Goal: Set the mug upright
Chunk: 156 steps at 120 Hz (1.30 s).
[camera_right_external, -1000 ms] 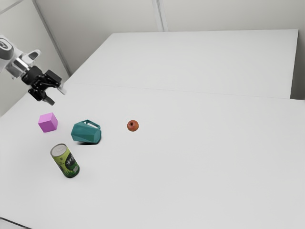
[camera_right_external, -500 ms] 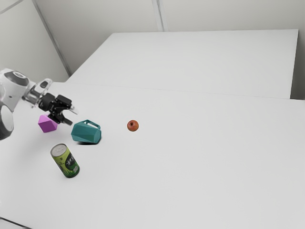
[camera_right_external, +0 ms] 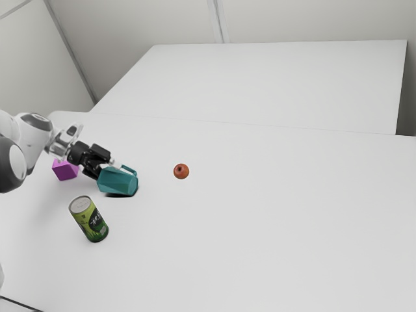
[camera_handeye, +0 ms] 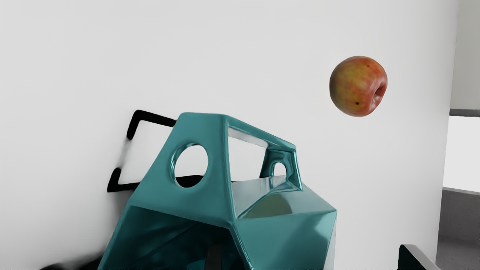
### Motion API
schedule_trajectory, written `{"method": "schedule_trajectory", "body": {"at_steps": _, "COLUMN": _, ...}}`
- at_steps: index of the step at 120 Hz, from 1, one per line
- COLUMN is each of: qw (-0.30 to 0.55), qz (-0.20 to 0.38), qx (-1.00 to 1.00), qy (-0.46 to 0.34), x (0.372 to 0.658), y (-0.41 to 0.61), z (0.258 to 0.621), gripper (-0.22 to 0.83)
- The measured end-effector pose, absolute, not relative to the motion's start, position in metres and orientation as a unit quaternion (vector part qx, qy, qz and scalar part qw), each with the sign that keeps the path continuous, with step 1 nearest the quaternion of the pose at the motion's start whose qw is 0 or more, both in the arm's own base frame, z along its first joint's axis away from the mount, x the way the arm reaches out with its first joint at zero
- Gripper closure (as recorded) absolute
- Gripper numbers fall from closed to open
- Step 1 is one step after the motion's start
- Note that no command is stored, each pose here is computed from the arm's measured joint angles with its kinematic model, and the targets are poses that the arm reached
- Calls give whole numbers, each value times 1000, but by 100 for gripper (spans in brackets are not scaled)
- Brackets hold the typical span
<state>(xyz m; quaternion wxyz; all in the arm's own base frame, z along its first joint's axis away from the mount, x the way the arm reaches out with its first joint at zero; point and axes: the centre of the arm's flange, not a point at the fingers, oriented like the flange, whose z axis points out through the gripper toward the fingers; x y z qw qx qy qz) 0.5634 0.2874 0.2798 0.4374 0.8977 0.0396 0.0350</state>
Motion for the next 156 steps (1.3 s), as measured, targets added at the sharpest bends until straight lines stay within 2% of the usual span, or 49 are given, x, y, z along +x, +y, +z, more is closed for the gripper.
{"method": "schedule_trajectory", "body": {"at_steps": 9, "qw": 436, "qz": 41, "qx": 898, "qy": 36, "x": 563, "y": 289, "z": 285, "gripper": 43}}
{"method": "schedule_trajectory", "body": {"at_steps": 18, "qw": 436, "qz": 46, "qx": 898, "qy": 30, "x": 562, "y": 290, "z": 292, "gripper": 56}}
{"method": "schedule_trajectory", "body": {"at_steps": 29, "qw": 441, "qz": 47, "qx": 896, "qy": 21, "x": 561, "y": 287, "z": 300, "gripper": 65}}
{"method": "schedule_trajectory", "body": {"at_steps": 42, "qw": 449, "qz": 42, "qx": 892, "qy": 10, "x": 561, "y": 280, "z": 302, "gripper": 72}}
{"method": "schedule_trajectory", "body": {"at_steps": 56, "qw": 455, "qz": 41, "qx": 889, "qy": 2, "x": 555, "y": 272, "z": 310, "gripper": 74}}
{"method": "schedule_trajectory", "body": {"at_steps": 73, "qw": 447, "qz": 51, "qx": 893, "qy": -14, "x": 549, "y": 259, "z": 345, "gripper": 76}}
{"method": "schedule_trajectory", "body": {"at_steps": 89, "qw": 405, "qz": 26, "qx": 913, "qy": -49, "x": 554, "y": 230, "z": 377, "gripper": 77}}
{"method": "schedule_trajectory", "body": {"at_steps": 112, "qw": 302, "qz": -18, "qx": 947, "qy": -112, "x": 571, "y": 163, "z": 417, "gripper": 78}}
{"method": "schedule_trajectory", "body": {"at_steps": 139, "qw": 173, "qz": -36, "qx": 975, "qy": -136, "x": 575, "y": 115, "z": 421, "gripper": 78}}
{"method": "schedule_trajectory", "body": {"at_steps": 156, "qw": 110, "qz": -22, "qx": 983, "qy": -143, "x": 578, "y": 87, "z": 402, "gripper": 78}}
